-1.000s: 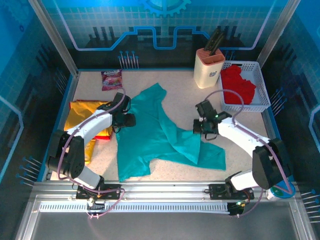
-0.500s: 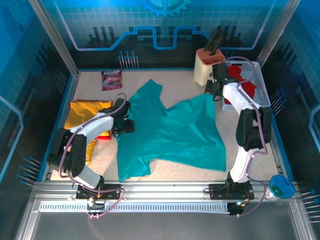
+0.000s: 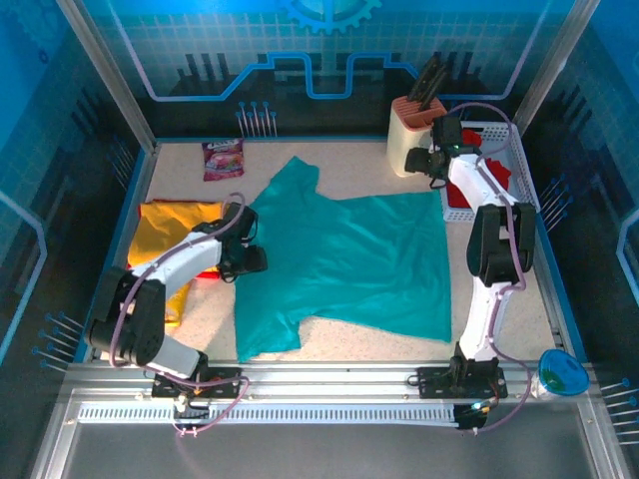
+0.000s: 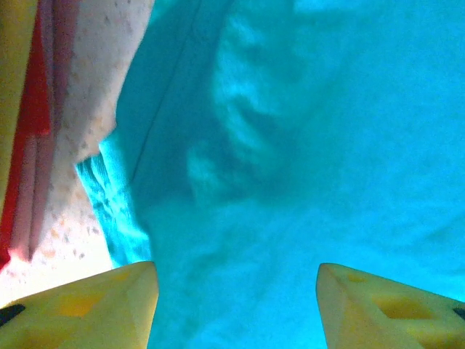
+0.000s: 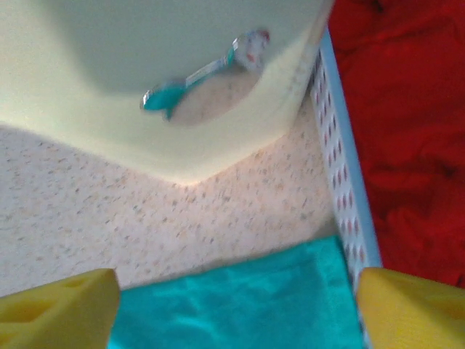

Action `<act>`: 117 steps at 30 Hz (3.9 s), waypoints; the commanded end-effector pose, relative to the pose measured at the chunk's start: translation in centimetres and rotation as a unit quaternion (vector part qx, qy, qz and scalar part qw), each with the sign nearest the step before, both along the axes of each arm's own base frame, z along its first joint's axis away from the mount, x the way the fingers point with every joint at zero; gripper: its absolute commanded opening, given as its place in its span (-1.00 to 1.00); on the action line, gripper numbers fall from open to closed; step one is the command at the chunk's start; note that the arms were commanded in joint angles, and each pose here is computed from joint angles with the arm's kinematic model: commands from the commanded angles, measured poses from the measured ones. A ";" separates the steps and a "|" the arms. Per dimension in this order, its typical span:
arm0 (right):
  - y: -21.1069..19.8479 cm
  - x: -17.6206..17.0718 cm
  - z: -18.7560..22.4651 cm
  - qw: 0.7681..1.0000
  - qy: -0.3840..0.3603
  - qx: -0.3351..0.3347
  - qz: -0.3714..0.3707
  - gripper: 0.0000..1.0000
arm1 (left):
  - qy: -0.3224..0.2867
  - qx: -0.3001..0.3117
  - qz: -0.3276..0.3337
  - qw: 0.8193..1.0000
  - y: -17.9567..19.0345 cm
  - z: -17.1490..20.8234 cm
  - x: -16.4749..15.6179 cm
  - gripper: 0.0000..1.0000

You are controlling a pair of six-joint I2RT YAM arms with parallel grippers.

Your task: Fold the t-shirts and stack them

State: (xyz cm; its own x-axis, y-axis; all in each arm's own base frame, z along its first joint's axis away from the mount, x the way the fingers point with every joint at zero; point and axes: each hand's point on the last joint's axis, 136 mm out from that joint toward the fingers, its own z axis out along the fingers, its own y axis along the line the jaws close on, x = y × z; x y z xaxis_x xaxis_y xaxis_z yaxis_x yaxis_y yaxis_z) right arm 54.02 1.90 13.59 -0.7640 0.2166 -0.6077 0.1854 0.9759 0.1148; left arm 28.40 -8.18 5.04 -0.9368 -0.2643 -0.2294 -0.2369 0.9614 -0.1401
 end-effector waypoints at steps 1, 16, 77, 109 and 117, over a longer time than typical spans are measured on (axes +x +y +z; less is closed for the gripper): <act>2.3 -2.9 2.8 0.999 -0.016 0.037 0.027 0.87 | 0.048 -0.037 0.010 0.998 -1.0 0.5 -3.4 0.22; 3.6 -23.7 -0.9 0.989 0.110 0.096 -0.002 0.94 | 0.148 -0.051 0.138 0.978 -1.3 0.0 -16.7 0.16; 3.4 -41.6 -10.1 0.872 0.256 0.131 -0.395 0.51 | 0.081 -0.108 0.094 0.986 -6.3 -0.8 -14.2 -0.90; 5.0 -33.5 -3.4 0.953 0.103 0.137 -0.250 -1.00 | -0.046 -0.160 0.030 0.986 -5.3 9.3 -6.7 -1.00; 5.9 -27.0 6.3 0.986 -0.021 0.106 -0.124 -1.00 | -0.155 -0.112 -0.016 0.981 -4.3 17.3 -1.3 -1.00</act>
